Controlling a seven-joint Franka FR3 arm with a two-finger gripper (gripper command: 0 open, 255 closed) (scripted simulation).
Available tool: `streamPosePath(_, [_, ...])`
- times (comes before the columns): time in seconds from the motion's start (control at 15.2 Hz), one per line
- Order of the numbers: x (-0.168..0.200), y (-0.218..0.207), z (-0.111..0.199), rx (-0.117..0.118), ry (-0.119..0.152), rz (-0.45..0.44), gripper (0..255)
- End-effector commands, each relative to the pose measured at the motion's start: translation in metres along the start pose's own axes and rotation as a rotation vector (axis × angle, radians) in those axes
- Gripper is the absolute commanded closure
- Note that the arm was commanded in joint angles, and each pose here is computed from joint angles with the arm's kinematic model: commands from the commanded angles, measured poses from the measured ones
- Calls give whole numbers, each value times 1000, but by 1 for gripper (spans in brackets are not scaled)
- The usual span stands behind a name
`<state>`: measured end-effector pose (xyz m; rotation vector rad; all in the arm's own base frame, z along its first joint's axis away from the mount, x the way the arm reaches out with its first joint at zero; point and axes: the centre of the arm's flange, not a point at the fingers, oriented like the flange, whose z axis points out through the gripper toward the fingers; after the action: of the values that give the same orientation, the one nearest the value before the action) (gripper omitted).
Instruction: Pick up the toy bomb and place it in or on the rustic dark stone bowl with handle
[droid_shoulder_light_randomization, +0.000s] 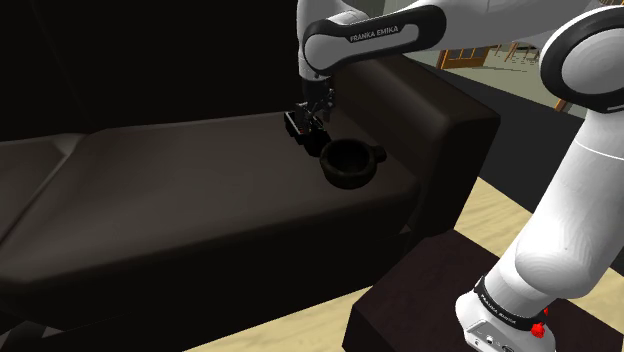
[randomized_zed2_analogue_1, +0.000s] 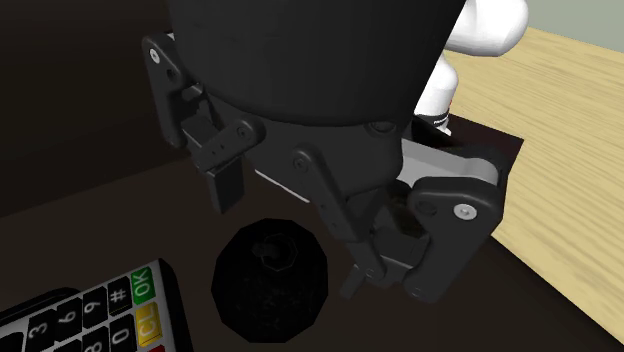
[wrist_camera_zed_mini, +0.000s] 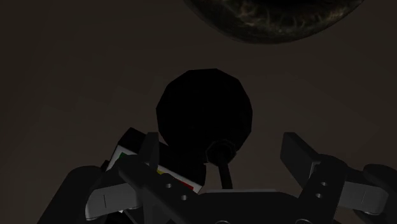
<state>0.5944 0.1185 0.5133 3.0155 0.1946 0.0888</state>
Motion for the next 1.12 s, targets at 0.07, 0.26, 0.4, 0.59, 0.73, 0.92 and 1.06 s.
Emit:
streamPosePath(0.07, [0, 0, 0, 0, 0, 0, 0])
streamPosePath(0.26, [0, 0, 0, 0, 0, 0, 255])
streamPosePath(0.4, [0, 0, 0, 0, 0, 0, 255])
streamPosePath(0.59, [0, 0, 0, 0, 0, 0, 255])
streamPosePath(0.73, [0, 0, 0, 0, 0, 0, 255])
streamPosePath(0.92, [1, 1, -10, 0, 0, 0, 255])
streamPosePath(1.06, [1, 3, -21, 0, 0, 0, 255])
